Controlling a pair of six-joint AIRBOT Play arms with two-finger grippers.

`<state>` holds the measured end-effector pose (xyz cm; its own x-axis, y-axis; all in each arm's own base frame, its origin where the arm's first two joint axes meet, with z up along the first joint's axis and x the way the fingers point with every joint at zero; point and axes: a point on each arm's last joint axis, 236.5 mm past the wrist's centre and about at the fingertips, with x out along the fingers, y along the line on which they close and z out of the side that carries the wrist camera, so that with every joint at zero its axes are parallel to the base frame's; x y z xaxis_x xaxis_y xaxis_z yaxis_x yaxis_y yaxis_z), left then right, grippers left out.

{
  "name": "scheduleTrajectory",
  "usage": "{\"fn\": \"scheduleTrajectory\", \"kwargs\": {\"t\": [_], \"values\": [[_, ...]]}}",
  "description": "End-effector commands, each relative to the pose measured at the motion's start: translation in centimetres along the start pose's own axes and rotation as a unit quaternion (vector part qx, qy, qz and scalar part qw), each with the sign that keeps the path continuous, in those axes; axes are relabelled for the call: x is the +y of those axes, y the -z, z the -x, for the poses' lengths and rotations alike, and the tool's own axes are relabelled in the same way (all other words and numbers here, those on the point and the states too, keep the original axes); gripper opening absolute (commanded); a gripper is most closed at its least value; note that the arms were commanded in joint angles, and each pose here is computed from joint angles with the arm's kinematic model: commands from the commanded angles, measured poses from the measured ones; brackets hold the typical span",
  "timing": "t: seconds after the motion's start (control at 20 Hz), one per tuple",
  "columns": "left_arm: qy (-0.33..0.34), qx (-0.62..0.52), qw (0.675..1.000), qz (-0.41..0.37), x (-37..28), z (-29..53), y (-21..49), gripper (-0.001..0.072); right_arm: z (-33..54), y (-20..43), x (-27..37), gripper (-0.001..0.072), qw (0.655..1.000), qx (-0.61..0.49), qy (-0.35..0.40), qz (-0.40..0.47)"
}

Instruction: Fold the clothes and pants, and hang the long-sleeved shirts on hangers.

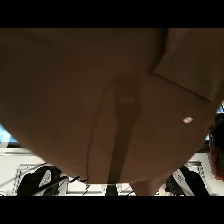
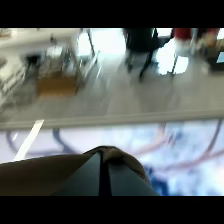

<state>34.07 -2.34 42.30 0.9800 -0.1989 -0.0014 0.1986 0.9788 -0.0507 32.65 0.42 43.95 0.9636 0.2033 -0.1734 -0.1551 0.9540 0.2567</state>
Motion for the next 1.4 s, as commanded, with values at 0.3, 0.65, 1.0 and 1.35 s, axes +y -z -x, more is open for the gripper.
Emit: {"fn": "scheduleTrajectory", "kwargs": {"t": [0.3,0.65,1.0,1.35], "values": [[0.103,0.418,0.888,0.162,-0.2,-16.9,36.0,0.0012,-22.0,25.8,-6.8,0.001,0.909,0.385,-0.055,-0.148],[0.051,0.406,0.885,0.222,2.2,-21.2,43.0,0.0012,-30.5,31.8,-10.8,0.001,0.922,0.351,-0.006,-0.165],[0.016,0.326,0.923,0.204,4.7,-22.6,37.3,0.0011,-28.7,33.5,-14.7,0.001,0.915,0.391,0.055,-0.087],[0.028,0.302,0.934,0.187,5.2,-20.0,31.2,0.0011,-25.6,29.5,-14.1,0.001,0.92,0.384,0.056,-0.057]]}}
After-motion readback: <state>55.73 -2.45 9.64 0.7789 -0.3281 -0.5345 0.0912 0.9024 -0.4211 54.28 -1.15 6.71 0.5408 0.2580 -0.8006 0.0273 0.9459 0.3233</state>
